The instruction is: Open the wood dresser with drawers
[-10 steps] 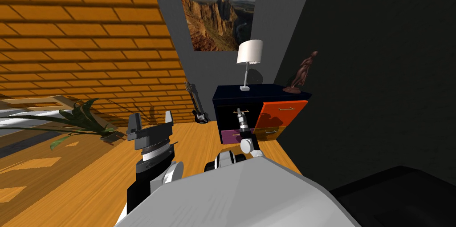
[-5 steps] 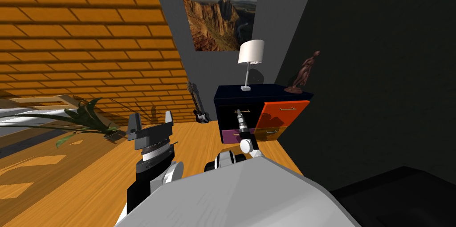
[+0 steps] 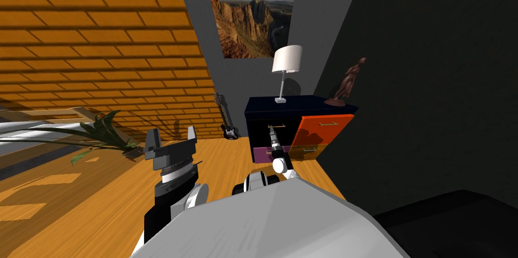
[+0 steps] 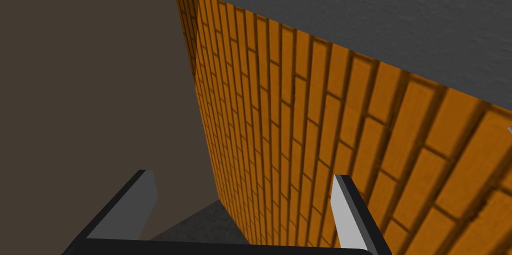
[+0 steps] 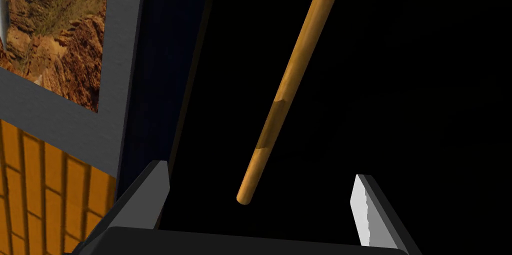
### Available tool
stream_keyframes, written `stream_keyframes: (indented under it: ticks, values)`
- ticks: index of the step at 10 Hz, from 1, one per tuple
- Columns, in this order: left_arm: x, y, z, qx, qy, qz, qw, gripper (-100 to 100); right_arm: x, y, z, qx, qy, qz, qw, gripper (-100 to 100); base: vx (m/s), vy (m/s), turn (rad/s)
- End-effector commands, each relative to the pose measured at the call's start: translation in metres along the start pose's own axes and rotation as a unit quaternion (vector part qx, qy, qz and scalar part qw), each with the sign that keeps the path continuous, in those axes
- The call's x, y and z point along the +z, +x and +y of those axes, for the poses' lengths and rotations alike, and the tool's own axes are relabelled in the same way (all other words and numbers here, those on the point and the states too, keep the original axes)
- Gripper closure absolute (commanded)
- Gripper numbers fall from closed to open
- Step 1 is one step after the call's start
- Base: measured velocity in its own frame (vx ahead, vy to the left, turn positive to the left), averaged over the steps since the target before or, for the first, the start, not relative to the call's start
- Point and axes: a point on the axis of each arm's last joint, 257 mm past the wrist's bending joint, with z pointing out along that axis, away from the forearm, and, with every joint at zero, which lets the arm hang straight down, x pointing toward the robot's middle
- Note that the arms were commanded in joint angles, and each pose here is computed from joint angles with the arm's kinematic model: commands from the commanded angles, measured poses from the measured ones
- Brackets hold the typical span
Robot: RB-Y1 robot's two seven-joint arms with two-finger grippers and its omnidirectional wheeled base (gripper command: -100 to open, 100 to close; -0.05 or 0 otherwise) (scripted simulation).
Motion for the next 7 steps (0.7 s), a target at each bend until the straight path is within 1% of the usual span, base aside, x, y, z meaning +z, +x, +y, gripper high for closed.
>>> stream_keyframes:
  ticks: [1, 2, 3, 4, 5, 6, 7]
  values:
    - [0.000, 0.000, 0.000, 0.000, 0.000, 0.000, 1.0000, 0, -0.001, -0.001, 0.011, 0.033, -0.013, -0.006, 0.9994, -100, -0.002, 0.017, 0.011]
    - [0.000, 0.000, 0.000, 0.000, 0.000, 0.000, 1.0000, 0, -0.002, -0.001, 0.014, 0.041, -0.016, -0.007, 0.9990, -100, -0.004, 0.014, 0.009]
    - [0.000, 0.000, 0.000, 0.000, 0.000, 0.000, 1.0000, 0, -0.002, -0.001, 0.012, 0.035, -0.014, -0.006, 0.9993, -100, -0.002, 0.006, 0.002]
    - [0.000, 0.000, 0.000, 0.000, 0.000, 0.000, 1.0000, 0, 0.006, -0.002, 0.006, 0.037, -0.013, -0.010, 0.9992, -100, 0.038, -0.003, -0.061]
    - [0.000, 0.000, 0.000, 0.000, 0.000, 0.000, 1.0000, 0, 0.009, -0.003, 0.003, 0.038, -0.013, -0.012, 0.9991, -100, 0.089, 0.009, -0.048]
    - [0.000, 0.000, 0.000, 0.000, 0.000, 0.000, 1.0000, 0, 0.007, -0.002, 0.006, 0.038, -0.013, -0.009, 0.9992, -100, 0.045, 0.007, -0.004]
    - [0.000, 0.000, 0.000, 0.000, 0.000, 0.000, 1.0000, 0, -0.001, -0.001, 0.011, 0.037, -0.014, -0.007, 0.9992, 100, -0.042, -0.003, 0.073]
